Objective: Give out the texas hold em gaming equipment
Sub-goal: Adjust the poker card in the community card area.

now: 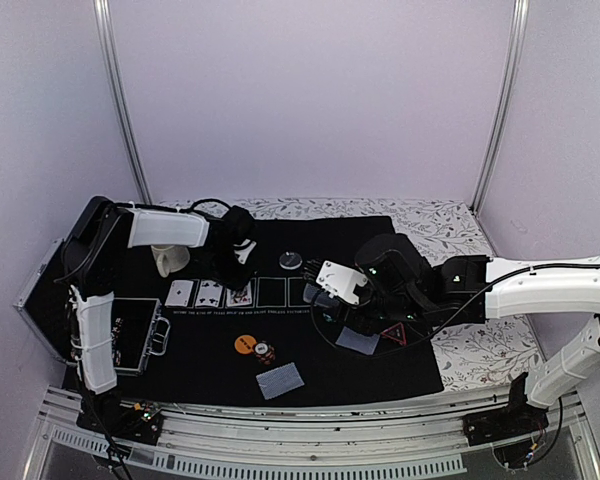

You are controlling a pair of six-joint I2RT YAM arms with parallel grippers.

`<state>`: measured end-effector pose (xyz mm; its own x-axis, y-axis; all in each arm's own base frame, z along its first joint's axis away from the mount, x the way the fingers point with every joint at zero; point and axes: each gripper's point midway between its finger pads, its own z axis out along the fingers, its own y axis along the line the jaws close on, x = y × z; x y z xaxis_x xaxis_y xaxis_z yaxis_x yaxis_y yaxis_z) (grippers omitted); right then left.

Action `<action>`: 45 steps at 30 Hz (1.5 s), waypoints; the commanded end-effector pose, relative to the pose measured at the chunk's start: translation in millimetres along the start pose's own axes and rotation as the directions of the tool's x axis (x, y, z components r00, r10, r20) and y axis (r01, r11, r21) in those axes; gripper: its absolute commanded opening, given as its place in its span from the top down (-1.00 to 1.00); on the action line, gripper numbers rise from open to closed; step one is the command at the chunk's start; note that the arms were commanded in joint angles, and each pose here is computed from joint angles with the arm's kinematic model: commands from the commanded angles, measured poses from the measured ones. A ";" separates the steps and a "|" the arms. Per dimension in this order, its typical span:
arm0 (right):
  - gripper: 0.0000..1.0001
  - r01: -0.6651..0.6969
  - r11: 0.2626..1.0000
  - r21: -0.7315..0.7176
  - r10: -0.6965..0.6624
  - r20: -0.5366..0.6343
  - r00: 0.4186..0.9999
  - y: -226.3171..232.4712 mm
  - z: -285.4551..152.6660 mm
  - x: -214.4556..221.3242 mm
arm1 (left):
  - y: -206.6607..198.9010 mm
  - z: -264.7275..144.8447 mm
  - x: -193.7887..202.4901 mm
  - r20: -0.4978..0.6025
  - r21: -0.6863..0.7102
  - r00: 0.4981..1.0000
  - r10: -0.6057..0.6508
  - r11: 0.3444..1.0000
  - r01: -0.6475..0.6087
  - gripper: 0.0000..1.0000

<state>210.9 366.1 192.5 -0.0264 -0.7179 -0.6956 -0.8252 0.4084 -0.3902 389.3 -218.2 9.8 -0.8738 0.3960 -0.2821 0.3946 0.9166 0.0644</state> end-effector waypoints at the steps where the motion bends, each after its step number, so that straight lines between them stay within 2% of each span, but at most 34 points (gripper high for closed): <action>1: -0.01 -0.019 1.000 0.019 0.018 0.026 0.999 -6.8 -6.7 -8.3 | -12.1 13.8 8.5 -0.037 0.013 0.997 0.064 0.998 -0.063 1.00; 12: -0.01 -0.012 1.000 0.021 0.011 0.020 1.000 -6.8 -4.9 -8.2 | -17.5 -7.5 -14.5 0.037 0.041 0.996 0.083 0.996 -0.084 1.00; 19: -0.01 -0.014 1.000 0.021 0.013 0.017 1.000 -6.9 -5.4 -6.5 | 12.4 -32.0 -9.9 0.047 -0.037 0.998 0.047 0.998 -0.046 1.00; 23: -0.01 -0.013 1.000 0.019 0.013 0.013 1.000 -5.9 -4.7 -5.2 | 32.0 -26.0 6.4 0.008 -0.050 1.000 -0.001 0.999 0.001 1.00; 33: -0.01 -0.016 1.000 0.021 0.015 0.013 1.000 -6.5 -5.1 -4.4 | 33.0 -8.8 26.0 -0.056 -0.055 0.998 -0.007 0.998 0.004 1.00; 45: -0.01 -0.017 1.000 0.026 0.016 0.012 1.000 -7.0 -5.6 -3.9 | 28.7 7.4 13.9 -0.058 -0.048 0.998 0.019 0.999 -0.022 1.00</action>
<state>210.6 364.7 190.9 -0.0291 -0.7240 -0.6891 -0.8256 0.4061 -0.3918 385.9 -183.7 9.8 -0.8862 0.3991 -0.2353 0.3849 0.9169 0.1055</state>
